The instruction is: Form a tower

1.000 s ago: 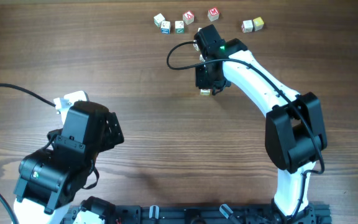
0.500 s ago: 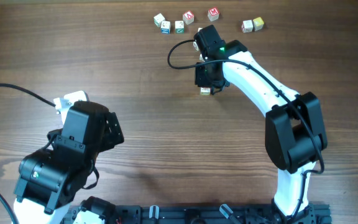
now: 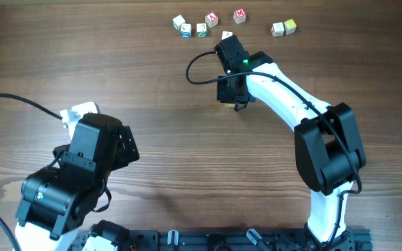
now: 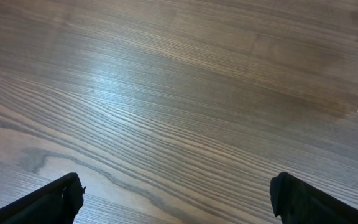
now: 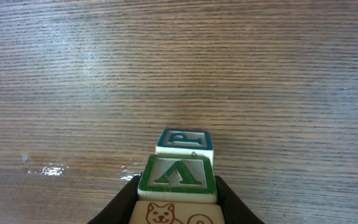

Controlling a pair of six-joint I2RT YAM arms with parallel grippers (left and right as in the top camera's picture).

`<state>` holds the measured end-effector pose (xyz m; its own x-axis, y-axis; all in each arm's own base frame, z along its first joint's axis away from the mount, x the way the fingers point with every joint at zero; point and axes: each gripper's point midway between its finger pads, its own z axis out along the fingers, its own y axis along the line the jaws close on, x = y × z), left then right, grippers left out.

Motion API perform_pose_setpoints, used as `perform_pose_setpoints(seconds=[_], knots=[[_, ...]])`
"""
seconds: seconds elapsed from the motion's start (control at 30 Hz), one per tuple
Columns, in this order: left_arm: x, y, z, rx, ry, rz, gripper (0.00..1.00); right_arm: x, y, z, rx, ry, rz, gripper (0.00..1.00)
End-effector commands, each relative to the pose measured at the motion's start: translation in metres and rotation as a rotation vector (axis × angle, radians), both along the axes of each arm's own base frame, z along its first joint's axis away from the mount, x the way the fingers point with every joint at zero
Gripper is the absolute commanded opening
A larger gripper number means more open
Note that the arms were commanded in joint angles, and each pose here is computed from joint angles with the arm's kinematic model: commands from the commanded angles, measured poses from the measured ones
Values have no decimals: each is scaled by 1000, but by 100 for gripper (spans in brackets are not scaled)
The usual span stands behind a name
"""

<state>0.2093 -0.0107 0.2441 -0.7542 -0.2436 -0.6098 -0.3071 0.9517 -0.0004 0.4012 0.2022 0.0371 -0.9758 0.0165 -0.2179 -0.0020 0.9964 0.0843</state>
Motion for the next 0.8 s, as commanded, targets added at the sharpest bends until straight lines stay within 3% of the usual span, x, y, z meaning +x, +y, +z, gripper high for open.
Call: perform_pose_setpoints(seconds=[0.0, 0.13, 0.43, 0.77], knots=[[0, 2, -1, -3, 0, 15, 100, 1, -4, 0, -27, -14, 5, 7], [0, 2, -1, -3, 0, 15, 100, 1, -5, 0, -27, -14, 5, 8], [0, 2, -1, -3, 0, 15, 100, 3, -4, 1, -27, -21, 3, 24], [0, 2, -1, -3, 0, 15, 100, 2, -5, 0, -31, -17, 12, 27]])
